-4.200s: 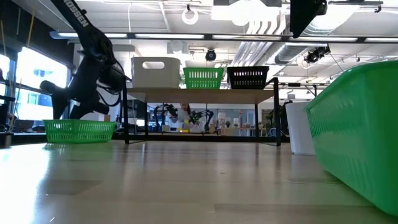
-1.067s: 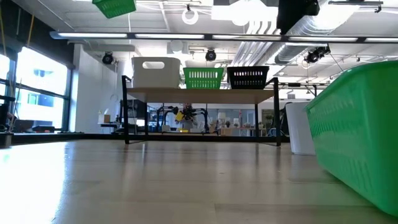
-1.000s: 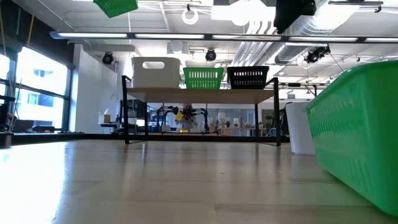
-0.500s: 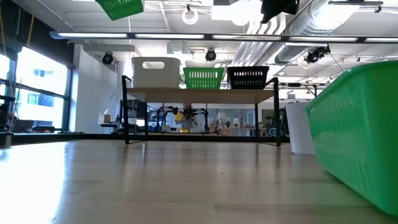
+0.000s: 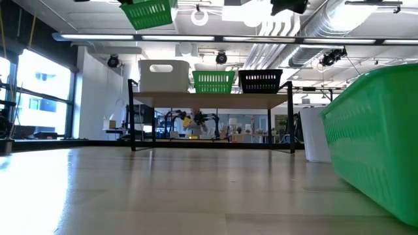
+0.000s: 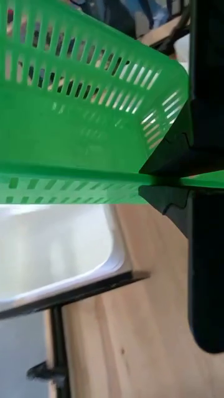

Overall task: Stack baskets on shelf by color
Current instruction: Stack the top green bin on top of the green bin

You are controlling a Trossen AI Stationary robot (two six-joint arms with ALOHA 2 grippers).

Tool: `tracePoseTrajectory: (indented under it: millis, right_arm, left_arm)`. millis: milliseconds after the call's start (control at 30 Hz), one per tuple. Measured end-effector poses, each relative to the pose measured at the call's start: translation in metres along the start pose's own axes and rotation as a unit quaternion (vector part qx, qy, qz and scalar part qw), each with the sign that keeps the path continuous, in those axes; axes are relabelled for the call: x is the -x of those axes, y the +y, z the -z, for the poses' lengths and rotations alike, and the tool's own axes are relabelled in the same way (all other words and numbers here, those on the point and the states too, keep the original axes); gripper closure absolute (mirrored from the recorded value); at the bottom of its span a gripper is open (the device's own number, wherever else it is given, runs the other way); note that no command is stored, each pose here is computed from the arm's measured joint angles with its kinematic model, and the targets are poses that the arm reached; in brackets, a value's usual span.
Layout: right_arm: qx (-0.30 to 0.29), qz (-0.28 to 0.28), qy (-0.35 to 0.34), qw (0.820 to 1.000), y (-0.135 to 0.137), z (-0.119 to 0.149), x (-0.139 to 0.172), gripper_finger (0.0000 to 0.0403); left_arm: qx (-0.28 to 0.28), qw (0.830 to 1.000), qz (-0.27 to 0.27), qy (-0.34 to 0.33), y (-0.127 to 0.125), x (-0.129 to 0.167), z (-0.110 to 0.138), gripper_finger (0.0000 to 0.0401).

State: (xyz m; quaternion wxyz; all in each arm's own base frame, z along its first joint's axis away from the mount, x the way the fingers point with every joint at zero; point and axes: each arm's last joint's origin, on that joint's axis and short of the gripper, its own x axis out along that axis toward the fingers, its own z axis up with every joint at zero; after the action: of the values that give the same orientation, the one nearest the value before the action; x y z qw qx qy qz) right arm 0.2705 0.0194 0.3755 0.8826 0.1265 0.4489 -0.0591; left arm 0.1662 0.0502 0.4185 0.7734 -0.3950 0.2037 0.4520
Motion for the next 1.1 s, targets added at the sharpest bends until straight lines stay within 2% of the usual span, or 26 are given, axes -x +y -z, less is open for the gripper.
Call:
tracePoseTrajectory:
  millis: [200, 500, 833, 1100]
  right_arm:
    - [0.058, -0.038, -0.034, 0.997, 0.016, -0.003, 0.001, 0.03]
    - [0.137, -0.077, -0.093, 0.983, 0.038, -0.007, 0.004, 0.03]
    - [0.23, -0.093, -0.135, 0.959, 0.053, -0.008, 0.007, 0.03]
    - [0.275, -0.099, -0.18, 0.939, 0.067, -0.012, 0.009, 0.0299]
  left_arm:
    - [-0.006, 1.0, -0.001, 0.025, -0.02, -0.011, 0.019, 0.0396]
    - [0.006, 0.998, -0.013, 0.054, -0.045, -0.026, 0.049, 0.0396]
    - [0.021, 0.995, -0.043, 0.082, -0.067, -0.046, 0.082, 0.0396]
    - [0.039, 0.993, -0.061, 0.093, -0.077, -0.055, 0.102, 0.0396]
